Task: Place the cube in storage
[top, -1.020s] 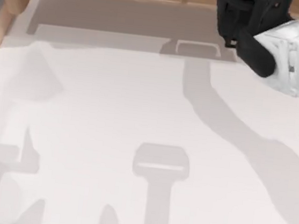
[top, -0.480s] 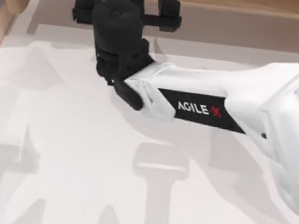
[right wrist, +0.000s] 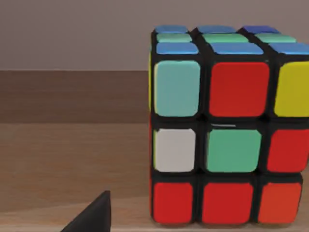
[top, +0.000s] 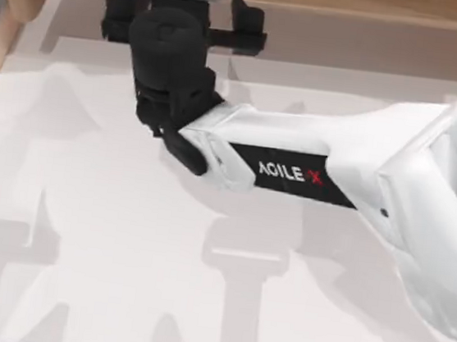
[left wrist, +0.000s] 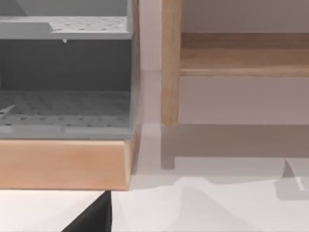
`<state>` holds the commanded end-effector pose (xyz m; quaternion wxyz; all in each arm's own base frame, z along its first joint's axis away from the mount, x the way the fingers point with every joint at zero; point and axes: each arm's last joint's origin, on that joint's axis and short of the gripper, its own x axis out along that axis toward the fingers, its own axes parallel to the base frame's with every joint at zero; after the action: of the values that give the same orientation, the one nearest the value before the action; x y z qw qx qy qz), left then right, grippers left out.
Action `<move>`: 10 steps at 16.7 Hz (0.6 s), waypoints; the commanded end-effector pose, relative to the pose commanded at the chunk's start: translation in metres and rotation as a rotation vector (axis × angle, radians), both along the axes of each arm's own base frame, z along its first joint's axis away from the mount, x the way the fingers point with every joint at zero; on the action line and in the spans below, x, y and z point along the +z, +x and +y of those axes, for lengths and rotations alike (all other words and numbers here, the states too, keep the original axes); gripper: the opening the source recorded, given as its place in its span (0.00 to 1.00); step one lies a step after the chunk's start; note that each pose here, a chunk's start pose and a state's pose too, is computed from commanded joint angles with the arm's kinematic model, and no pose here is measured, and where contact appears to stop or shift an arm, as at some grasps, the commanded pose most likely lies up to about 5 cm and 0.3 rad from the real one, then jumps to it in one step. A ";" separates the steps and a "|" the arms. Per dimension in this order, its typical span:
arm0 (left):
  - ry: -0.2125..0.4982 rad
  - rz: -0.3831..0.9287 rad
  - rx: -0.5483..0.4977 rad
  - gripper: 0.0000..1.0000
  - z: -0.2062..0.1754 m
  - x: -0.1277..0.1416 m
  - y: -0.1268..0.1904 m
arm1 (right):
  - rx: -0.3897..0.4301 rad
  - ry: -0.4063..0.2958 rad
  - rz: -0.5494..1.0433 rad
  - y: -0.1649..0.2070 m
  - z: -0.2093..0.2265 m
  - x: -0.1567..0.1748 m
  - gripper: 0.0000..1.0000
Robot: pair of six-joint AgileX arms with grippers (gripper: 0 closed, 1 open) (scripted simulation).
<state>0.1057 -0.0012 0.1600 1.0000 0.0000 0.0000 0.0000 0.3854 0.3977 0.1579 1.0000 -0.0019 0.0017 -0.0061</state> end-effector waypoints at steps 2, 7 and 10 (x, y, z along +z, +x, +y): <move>0.000 0.000 0.000 1.00 0.000 0.000 0.000 | 0.002 0.002 -0.002 0.005 0.001 0.001 1.00; 0.000 0.000 0.000 1.00 0.000 0.000 0.000 | 0.002 0.004 -0.003 0.033 0.004 0.001 1.00; 0.000 0.000 0.000 1.00 0.000 0.000 0.000 | 0.002 0.004 -0.003 0.050 0.002 0.002 1.00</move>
<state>0.1057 -0.0012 0.1600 1.0000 0.0000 0.0000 0.0000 0.4356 0.4001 0.1597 1.0000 0.0000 0.0000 -0.0050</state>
